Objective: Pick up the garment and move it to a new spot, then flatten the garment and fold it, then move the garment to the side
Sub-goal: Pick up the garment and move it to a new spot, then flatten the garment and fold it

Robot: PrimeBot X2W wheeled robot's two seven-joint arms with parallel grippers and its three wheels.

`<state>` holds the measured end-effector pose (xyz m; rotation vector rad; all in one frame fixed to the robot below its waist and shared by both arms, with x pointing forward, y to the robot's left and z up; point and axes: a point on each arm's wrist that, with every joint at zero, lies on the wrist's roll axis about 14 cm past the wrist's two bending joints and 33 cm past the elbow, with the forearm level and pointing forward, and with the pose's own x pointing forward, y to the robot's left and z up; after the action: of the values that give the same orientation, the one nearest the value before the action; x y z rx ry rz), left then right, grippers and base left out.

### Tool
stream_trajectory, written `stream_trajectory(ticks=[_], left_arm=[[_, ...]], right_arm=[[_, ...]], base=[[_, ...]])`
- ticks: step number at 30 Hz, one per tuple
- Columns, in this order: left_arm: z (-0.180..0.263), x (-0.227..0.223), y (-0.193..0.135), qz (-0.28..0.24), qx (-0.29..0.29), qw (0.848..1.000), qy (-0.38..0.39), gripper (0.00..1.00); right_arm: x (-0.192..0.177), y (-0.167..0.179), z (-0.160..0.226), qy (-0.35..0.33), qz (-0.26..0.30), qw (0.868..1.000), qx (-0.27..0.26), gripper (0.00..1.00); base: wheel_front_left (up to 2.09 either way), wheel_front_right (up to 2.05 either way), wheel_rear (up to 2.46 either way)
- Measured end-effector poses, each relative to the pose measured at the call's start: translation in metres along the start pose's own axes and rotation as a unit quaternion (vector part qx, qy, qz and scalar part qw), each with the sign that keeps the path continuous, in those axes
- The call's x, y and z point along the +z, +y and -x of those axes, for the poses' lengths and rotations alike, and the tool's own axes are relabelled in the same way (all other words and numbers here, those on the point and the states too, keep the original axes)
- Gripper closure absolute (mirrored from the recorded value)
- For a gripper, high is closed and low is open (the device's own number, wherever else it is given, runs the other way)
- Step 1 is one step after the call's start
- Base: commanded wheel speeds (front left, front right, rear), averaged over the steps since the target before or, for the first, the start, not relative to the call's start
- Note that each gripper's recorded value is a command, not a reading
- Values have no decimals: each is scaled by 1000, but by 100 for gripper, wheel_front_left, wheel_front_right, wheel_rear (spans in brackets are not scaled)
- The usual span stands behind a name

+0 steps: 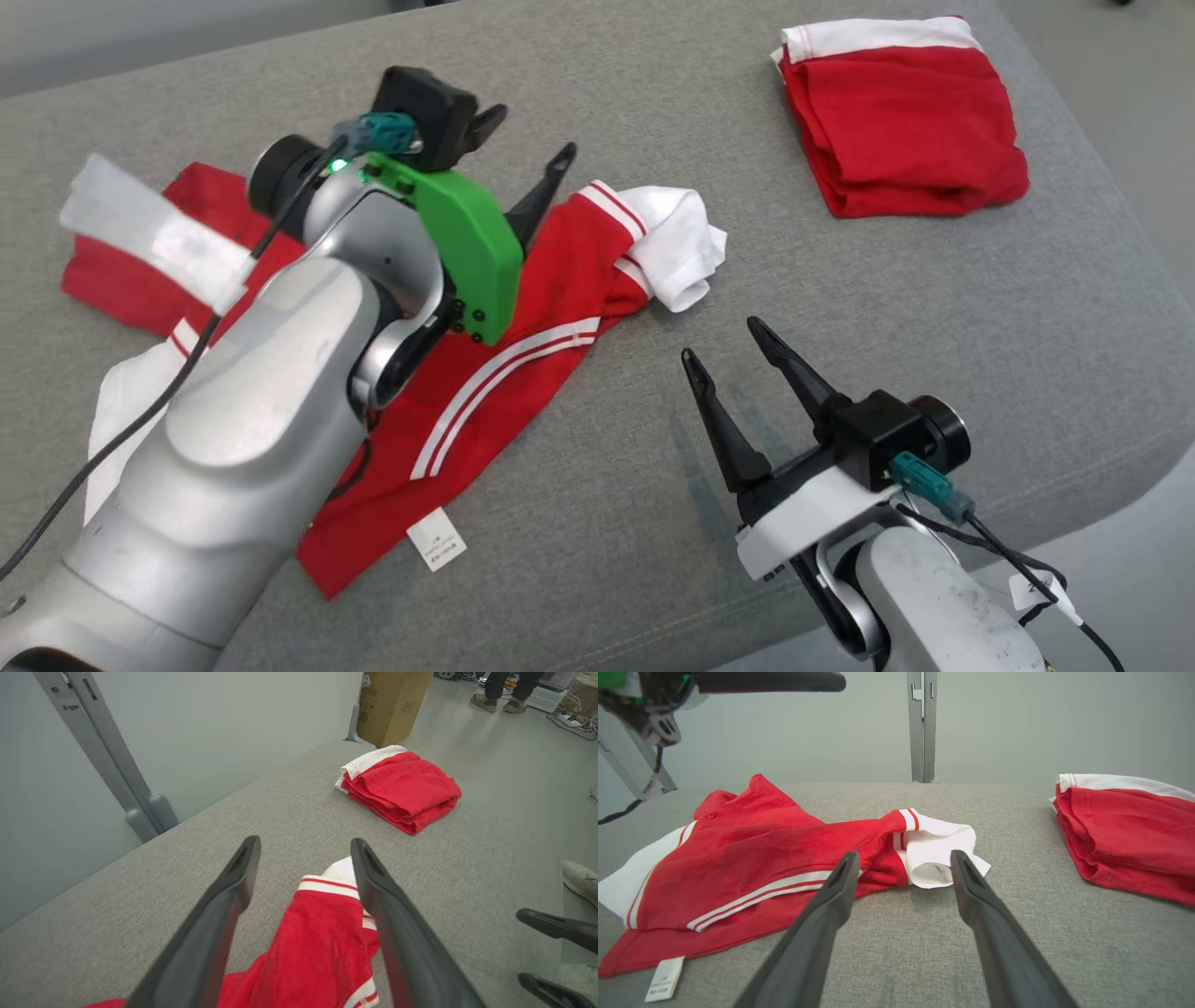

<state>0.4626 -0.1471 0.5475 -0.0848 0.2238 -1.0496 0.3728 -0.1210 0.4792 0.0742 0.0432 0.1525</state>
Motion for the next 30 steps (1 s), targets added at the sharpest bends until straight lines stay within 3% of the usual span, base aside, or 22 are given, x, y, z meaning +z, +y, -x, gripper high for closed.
stream_trajectory(ticks=[4,12,13,21,30], left_arm=[[30,-10,37,26,78,996,-19,0],[89,-33,70,65,183,979,-56,0],[107,-38,78,72,208,973,-68,0],[170,-53,98,86,296,946,-101,0],[234,-61,105,103,371,913,-135,0]], right_arm=[[-7,26,-3,9,5,998,54,0],[-11,76,-8,9,39,985,169,0],[-8,91,-11,3,47,978,201,0],[-9,126,-22,0,88,957,276,0],[-32,180,-21,42,130,917,374,0]], base=[[0,0,0],[0,0,0],[0,0,0],[0,0,0],[0,0,0]])
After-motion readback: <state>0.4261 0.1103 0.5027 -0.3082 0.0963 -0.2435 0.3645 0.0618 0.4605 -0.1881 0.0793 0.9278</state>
